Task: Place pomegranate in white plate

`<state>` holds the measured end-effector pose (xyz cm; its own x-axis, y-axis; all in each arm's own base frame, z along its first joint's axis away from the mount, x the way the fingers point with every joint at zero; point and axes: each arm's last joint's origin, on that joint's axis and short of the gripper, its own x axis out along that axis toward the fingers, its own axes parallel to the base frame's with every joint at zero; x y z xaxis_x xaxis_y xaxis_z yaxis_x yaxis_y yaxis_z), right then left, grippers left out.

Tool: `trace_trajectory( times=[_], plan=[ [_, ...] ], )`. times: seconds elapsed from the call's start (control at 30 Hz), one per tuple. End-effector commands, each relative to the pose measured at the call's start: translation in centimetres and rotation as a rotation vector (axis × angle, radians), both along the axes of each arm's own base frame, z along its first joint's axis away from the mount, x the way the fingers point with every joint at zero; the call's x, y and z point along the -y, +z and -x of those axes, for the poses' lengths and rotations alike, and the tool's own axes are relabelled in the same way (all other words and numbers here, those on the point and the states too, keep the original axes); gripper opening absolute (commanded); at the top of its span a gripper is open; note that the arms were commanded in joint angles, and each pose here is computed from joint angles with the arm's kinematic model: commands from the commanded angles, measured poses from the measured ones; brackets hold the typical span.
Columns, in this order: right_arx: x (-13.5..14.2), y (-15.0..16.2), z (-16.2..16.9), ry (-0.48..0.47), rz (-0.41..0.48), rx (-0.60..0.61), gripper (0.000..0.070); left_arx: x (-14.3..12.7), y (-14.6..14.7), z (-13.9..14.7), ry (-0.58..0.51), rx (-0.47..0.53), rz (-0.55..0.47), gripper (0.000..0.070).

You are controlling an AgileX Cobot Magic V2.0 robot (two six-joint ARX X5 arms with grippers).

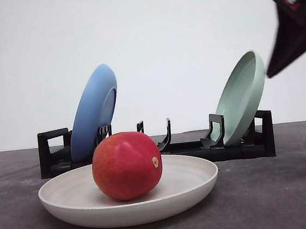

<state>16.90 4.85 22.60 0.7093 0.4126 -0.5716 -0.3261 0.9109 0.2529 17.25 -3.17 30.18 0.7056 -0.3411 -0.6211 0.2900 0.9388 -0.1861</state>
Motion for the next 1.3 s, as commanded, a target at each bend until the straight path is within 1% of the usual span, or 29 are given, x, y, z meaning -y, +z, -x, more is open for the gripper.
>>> trace_trajectory(
  times=[0.0,0.17,0.2,0.23,0.27,0.3,0.33,0.37,0.4,0.53,1.0,1.07,1.27],
  plan=[
    [0.24,-0.04,-0.17,0.005,0.023,0.012,0.0689,0.07,0.12,-0.15,-0.01,0.003,-0.001,0.0473],
    [0.48,0.0,-0.26,-0.011,0.025,0.017,0.0685,0.07,0.11,-0.12,-0.007,0.0,0.001,0.0468],
    [0.48,0.0,-0.25,-0.014,0.022,0.015,0.0593,0.07,0.11,-0.12,-0.007,0.001,0.002,0.0379],
    [0.48,0.0,-0.25,-0.015,0.02,0.013,0.0438,0.06,0.11,-0.11,-0.007,0.0,0.002,0.0228],
    [0.48,-0.02,-0.24,-0.015,0.021,0.011,0.0223,0.06,0.1,-0.1,-0.007,-0.002,0.002,0.0017],
    [0.48,-0.04,-0.23,-0.014,0.023,0.01,0.0085,0.06,0.11,-0.11,-0.005,-0.001,0.004,0.0006],
    [0.49,-0.05,-0.22,-0.013,0.024,0.009,0.0006,0.06,0.11,-0.11,-0.004,-0.001,0.005,0.0008],
    [0.48,-0.04,-0.22,-0.013,0.024,0.01,0.0023,0.06,0.11,-0.11,-0.005,-0.002,0.004,0.0001],
    [0.48,-0.04,-0.23,-0.013,0.024,0.01,0.0024,0.06,0.09,-0.09,-0.005,-0.004,0.004,0.0],
    [0.47,0.02,-0.27,-0.013,0.022,0.017,0.0024,0.05,-0.04,0.02,-0.007,-0.021,-0.002,0.0],
    [0.38,0.64,-0.68,-0.014,0.005,0.093,0.0024,0.05,0.02,-0.03,-0.007,-0.012,-0.001,0.0],
    [0.37,0.75,-0.74,-0.014,0.002,0.106,0.0024,-0.06,0.13,0.02,-0.004,-0.001,-0.002,0.0],
    [0.35,0.91,-0.82,-0.013,-0.003,0.124,0.0024,-0.75,0.12,0.58,-0.02,0.067,-0.061,0.0]
  ],
)
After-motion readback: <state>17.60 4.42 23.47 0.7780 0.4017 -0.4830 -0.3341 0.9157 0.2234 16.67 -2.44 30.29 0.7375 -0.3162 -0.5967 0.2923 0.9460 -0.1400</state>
